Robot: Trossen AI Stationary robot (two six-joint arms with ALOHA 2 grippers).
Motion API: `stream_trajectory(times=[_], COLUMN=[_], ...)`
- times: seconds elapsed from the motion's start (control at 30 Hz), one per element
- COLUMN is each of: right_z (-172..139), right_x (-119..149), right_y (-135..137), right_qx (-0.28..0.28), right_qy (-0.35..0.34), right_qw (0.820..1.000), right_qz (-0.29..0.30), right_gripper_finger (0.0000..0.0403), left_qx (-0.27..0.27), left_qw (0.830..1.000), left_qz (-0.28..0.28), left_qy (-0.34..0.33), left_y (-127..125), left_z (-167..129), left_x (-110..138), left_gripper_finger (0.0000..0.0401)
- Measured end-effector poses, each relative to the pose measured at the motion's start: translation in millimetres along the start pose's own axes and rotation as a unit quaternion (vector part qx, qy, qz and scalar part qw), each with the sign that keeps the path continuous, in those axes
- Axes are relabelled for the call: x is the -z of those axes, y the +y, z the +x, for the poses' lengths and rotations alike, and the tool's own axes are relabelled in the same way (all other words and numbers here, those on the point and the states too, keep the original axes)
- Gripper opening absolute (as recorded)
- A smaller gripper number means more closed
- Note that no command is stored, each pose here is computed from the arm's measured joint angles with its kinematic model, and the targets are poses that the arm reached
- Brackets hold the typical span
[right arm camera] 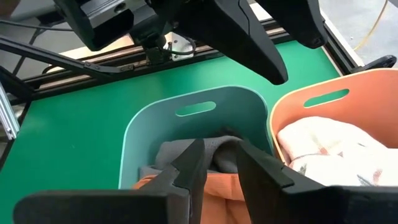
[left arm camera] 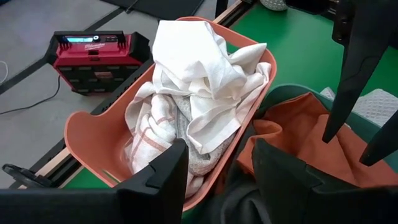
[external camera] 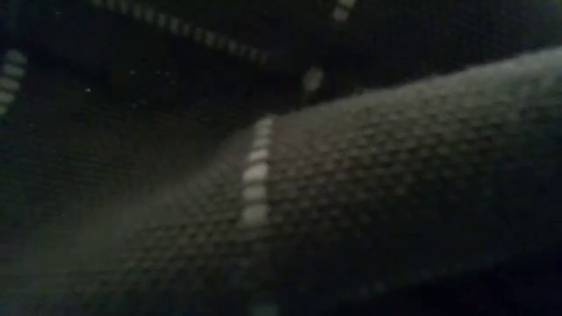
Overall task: Sort towels by color in basket
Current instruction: Put the orange towel into the green bin
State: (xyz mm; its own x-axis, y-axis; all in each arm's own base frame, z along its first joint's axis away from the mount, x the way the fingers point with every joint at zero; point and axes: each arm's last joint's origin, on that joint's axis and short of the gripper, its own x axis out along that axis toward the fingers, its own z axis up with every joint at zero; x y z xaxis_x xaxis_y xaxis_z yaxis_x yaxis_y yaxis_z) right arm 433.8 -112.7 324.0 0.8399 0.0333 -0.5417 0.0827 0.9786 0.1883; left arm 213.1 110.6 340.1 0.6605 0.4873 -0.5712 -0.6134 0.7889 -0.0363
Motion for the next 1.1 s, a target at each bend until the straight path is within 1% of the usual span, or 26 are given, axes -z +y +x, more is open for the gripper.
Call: stream_trajectory(times=[0.17,0.23,0.33,0.4,0.47,0.63,0.77,0.93,1.07,1.1], right_z=[-3.3,-10.7,-28.3,-38.5,-46.5,-77.3,-99.2,-111.7,-113.9,-114.1], right_x=[1.5,0.8,-3.4,-4.9,-4.5,-6.9,-4.4,0.2,8.0,9.6], right_y=[-2.3,-4.4,-8.6,-12.8,-18.1,-29.2,-34.6,-41.2,-44.0,-43.1], right_qx=[0.003,0.008,0.016,0.022,0.032,0.07,0.085,0.095,0.096,0.095], right_qy=[0.014,0.028,0.036,0.039,0.047,0.055,0.076,0.098,0.136,0.144], right_qw=[1.0,1.0,0.999,0.999,0.998,0.996,0.993,0.99,0.985,0.984], right_qz=[0.0,0.006,0.003,0.0,0.0,0.006,0.01,0.03,0.045,0.046], right_gripper_finger=[0.0118,0.0118,0.0118,0.0118,0.0118,0.0118,0.0118,0.0118,0.0118,0.0118], left_qx=[0.008,0.038,0.103,0.128,0.129,0.089,0.087,0.095,0.156,0.163], left_qw=[1.0,0.999,0.993,0.989,0.988,0.993,0.995,0.995,0.983,0.979], left_qz=[0.003,0.002,0.008,0.01,0.01,0.012,0.005,0.02,0.026,0.029], left_qy=[-0.008,-0.024,-0.057,-0.073,-0.078,-0.078,-0.045,0.026,0.096,0.12], left_y=[-0.5,-2.5,-7.0,-9.0,-9.4,-8.0,-11.2,-23.0,-33.8,-36.5], left_z=[-0.1,-0.7,-2.5,-2.7,-0.9,7.3,29.5,71.9,96.3,101.3], left_x=[-1.6,-5.0,-12.3,-15.7,-17.1,-15.9,-11.0,4.4,21.1,27.0], left_gripper_finger=[0.0166,0.0167,0.0167,0.0167,0.0167,0.0167,0.0167,0.0167,0.0167,0.0167])
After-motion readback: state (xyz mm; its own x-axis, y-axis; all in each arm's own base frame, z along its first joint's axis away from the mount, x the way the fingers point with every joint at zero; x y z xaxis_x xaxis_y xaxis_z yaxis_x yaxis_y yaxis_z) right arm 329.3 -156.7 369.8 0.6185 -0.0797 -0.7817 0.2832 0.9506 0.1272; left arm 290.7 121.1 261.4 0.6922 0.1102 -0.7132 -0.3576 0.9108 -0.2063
